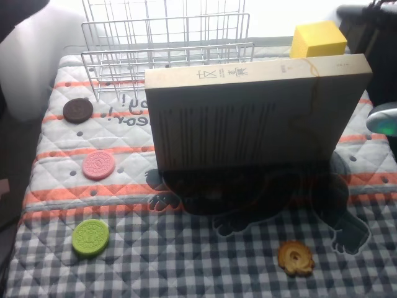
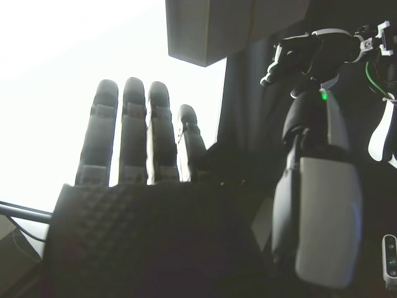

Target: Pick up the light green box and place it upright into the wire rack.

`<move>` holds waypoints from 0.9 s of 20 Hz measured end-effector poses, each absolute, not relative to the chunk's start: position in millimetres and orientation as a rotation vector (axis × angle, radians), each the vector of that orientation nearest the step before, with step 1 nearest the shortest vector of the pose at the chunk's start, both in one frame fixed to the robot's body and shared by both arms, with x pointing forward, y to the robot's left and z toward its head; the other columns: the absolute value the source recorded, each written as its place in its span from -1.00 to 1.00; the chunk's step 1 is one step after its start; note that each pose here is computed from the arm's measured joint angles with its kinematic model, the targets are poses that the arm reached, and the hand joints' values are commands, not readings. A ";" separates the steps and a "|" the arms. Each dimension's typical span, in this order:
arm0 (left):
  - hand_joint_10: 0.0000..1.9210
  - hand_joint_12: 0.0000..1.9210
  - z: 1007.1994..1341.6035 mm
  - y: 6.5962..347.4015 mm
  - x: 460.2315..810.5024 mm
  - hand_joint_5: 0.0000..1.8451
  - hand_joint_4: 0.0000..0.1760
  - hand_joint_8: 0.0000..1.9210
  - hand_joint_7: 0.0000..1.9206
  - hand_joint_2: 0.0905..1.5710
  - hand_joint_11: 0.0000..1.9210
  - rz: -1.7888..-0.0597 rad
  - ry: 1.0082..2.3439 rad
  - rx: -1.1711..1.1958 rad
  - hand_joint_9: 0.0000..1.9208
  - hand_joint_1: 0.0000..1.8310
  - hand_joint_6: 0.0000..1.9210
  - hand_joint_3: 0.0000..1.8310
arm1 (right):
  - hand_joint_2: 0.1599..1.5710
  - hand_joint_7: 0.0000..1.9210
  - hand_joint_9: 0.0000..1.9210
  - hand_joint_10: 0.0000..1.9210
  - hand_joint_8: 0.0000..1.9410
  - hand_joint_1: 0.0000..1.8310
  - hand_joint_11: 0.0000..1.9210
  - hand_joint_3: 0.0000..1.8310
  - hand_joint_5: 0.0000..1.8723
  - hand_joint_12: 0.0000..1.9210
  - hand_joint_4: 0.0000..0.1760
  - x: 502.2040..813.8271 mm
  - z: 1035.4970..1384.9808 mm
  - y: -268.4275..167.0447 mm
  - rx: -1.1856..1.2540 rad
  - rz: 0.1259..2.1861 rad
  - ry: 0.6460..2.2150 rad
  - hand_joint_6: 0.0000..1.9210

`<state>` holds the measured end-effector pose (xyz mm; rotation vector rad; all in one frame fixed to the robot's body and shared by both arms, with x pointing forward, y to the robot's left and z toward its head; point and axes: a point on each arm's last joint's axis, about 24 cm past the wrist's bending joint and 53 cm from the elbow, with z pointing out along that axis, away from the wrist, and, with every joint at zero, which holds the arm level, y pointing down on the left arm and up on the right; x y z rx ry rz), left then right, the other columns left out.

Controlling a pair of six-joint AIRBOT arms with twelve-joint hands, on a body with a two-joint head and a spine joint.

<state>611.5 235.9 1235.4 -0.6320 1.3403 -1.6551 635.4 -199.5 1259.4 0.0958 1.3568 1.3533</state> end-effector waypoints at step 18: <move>-1.00 -0.07 1230.0 236.4 614.3 -0.49 -0.20 -0.99 -0.63 0.28 -1.00 -1.643 1.355 -0.645 -0.68 -0.39 -1.00 -1.00 | 0.02 -0.98 -0.97 -1.00 -1.00 -0.26 -0.91 -1.00 -0.98 -0.91 0.12 646.3 1274.5 -137.9 -0.160 1.324 1.384 -1.00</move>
